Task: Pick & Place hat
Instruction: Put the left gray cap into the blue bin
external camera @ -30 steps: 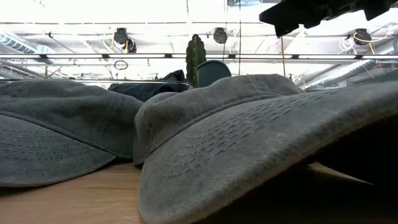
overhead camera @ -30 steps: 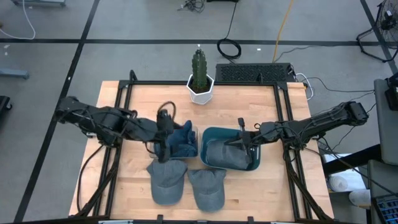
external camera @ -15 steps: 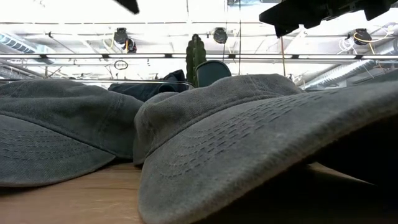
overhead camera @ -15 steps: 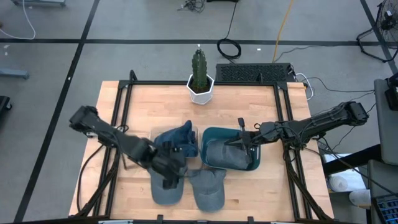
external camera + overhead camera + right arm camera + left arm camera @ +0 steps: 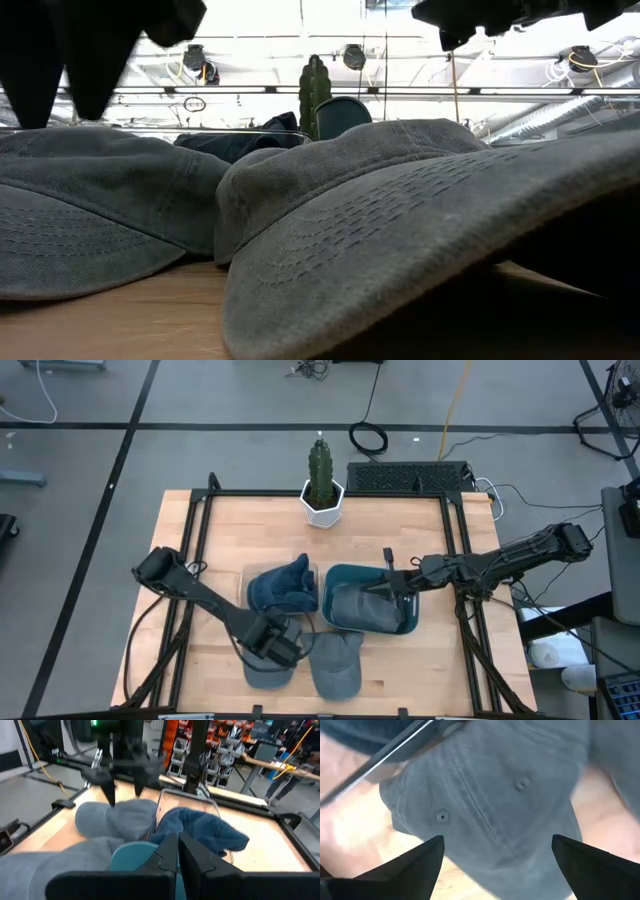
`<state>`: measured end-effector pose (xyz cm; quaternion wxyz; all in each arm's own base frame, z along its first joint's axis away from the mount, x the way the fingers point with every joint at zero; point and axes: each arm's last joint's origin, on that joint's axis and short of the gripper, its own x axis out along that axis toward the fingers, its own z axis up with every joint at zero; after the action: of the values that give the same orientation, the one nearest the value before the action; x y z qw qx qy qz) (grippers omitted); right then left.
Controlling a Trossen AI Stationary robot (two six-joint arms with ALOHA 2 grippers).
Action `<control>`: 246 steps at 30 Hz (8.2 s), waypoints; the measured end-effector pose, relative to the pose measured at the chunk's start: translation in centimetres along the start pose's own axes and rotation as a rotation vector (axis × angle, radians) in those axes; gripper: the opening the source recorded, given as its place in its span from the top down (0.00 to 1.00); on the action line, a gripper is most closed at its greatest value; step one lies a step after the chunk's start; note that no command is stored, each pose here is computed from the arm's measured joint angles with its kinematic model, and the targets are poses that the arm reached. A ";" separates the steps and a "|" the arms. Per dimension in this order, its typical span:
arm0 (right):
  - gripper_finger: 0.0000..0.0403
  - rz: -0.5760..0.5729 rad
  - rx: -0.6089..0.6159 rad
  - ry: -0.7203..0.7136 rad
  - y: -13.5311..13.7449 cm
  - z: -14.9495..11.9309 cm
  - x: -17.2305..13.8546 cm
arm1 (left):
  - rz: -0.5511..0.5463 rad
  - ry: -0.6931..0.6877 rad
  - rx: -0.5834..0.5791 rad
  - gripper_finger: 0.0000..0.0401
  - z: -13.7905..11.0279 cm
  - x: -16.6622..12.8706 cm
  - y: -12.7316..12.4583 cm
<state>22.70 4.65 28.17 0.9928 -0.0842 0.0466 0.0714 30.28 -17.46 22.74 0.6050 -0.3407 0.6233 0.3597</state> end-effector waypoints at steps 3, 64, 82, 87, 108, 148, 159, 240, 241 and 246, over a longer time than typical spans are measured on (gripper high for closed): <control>0.99 -0.003 0.005 -0.029 0.0 0.3 0.0 | 0.036 0.020 -0.115 0.06 0.5 0.7 -0.2; 0.99 -0.012 0.018 -0.098 -0.3 1.5 -1.3 | 0.054 0.085 -0.392 0.83 -0.1 4.9 0.5; 0.99 -0.012 0.015 -0.096 -0.3 1.4 -1.3 | -0.135 0.049 0.067 0.99 -1.6 -1.5 -1.7; 0.99 -0.012 0.013 -0.091 -0.3 1.4 -1.3 | -0.120 0.051 0.178 0.99 -2.8 -5.0 -1.3; 0.99 0.068 -0.284 -0.102 1.7 1.6 -1.5 | -0.154 -0.551 1.233 0.99 0.5 -15.8 -1.0; 0.35 -0.426 -0.945 -0.149 5.3 0.8 4.8 | -0.281 -0.559 1.332 0.99 13.5 -17.4 1.2; 0.38 -0.335 -1.048 -0.051 4.1 0.3 6.0 | -0.307 -0.545 1.312 0.98 13.5 -17.4 1.2; 1.00 -0.283 -0.626 -0.123 4.0 2.0 6.5 | -0.414 -0.658 1.035 0.38 15.5 -18.5 0.8; 1.00 -0.282 -0.609 -0.126 3.9 2.1 6.3 | -0.418 -0.664 1.034 0.36 15.4 -18.7 1.0; 1.00 -0.251 -0.511 -0.082 3.3 3.6 5.6 | -0.429 -0.701 1.058 0.27 14.9 -19.9 2.0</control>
<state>28.03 9.29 30.56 0.9415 -0.3337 -0.0240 -0.0393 36.82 -3.80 42.53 0.9153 0.0226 0.4008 -0.0333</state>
